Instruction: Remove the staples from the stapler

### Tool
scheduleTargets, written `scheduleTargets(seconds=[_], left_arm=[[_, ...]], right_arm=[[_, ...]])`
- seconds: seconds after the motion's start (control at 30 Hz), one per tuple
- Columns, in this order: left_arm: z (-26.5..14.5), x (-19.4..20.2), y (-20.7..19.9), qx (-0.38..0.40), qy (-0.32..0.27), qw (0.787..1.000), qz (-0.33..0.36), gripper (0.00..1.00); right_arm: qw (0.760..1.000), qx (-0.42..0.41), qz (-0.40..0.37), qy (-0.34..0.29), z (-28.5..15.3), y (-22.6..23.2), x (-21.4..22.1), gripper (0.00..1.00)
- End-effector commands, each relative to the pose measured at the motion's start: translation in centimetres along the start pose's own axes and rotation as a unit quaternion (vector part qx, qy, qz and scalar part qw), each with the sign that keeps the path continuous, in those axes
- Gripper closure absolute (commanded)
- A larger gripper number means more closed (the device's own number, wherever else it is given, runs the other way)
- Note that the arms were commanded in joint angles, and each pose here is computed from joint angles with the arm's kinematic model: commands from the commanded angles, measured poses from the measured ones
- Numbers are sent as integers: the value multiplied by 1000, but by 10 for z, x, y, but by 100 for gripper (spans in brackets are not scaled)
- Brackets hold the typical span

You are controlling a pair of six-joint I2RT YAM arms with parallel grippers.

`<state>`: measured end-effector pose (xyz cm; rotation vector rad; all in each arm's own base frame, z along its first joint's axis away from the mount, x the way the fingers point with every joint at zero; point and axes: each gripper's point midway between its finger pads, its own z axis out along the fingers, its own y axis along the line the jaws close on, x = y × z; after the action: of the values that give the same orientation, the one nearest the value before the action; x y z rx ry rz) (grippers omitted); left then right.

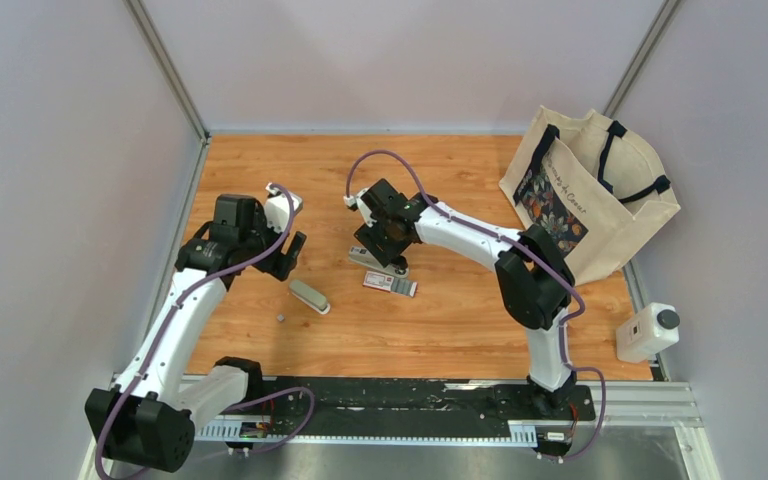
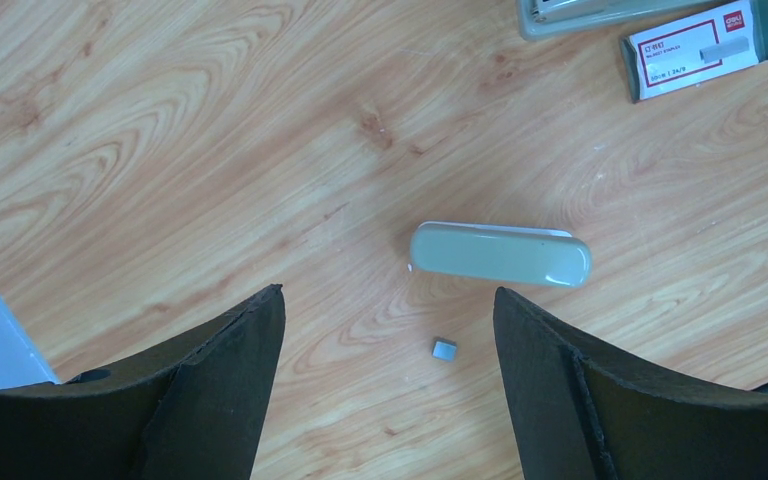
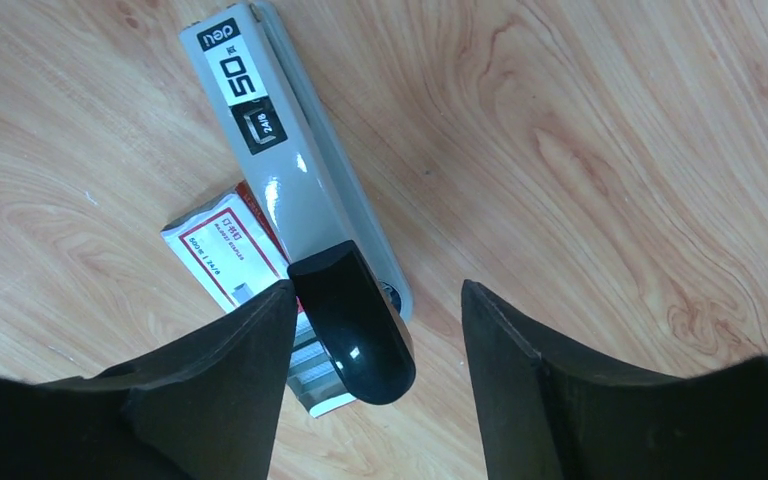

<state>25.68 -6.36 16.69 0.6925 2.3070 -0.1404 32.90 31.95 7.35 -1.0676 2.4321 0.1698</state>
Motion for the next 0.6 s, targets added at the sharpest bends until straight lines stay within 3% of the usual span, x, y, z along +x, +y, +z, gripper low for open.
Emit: scheduleTargets(seconds=[0.0, 0.3, 0.4, 0.43, 0.5, 0.57], left_arm=[[2, -4, 4, -8, -6, 1000, 13, 15], [1, -4, 5, -12, -6, 1000, 16, 15], [-1, -4, 5, -13, -8, 1000, 19, 14], [-1, -4, 6, -15, -8, 1000, 19, 14], [-1, -4, 7, -17, -8, 1000, 21, 14], [-1, -4, 7, -17, -7, 1000, 21, 14]], right_arm=[[999, -17, -20, -18, 3, 6, -6, 36], [999, -38, -21, -10, 8, 13, -2, 43], [999, -36, -19, -9, 11, 13, -1, 55], [999, -35, -18, -11, 10, 13, -2, 72], [999, -36, -14, -13, 11, 14, -4, 88], [999, -42, -12, -10, 12, 17, -4, 92]])
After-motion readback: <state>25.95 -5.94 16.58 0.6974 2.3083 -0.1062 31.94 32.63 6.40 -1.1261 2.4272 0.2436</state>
